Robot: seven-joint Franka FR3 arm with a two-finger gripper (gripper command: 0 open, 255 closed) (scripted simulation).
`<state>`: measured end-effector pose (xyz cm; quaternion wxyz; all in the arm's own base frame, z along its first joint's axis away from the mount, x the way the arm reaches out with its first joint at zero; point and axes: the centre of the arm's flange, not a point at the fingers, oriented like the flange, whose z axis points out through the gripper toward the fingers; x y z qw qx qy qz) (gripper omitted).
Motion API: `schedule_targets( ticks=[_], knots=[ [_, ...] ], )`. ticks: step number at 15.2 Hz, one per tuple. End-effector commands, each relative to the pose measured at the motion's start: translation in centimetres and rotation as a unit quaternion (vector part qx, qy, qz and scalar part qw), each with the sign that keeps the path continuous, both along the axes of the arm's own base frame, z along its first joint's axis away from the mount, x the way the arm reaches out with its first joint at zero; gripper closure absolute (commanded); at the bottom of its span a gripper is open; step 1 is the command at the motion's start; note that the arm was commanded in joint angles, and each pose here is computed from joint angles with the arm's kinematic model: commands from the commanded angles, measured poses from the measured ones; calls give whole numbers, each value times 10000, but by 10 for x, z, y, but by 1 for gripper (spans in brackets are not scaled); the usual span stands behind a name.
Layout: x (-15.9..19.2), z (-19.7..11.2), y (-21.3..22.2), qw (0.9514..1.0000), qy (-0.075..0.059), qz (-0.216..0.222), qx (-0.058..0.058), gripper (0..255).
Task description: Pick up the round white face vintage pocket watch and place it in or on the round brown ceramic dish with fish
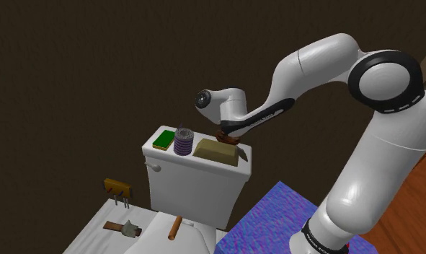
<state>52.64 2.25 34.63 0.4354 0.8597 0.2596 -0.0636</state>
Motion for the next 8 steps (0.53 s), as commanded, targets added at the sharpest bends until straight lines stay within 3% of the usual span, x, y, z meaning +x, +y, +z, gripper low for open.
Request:
schedule_targets(
  ticks=[1, 8],
  knots=[
    [0, -11, -1, 10000, -1, 0, 1, 255],
    [0, -32, -1, 10000, -1, 0, 1, 255]
  ],
)
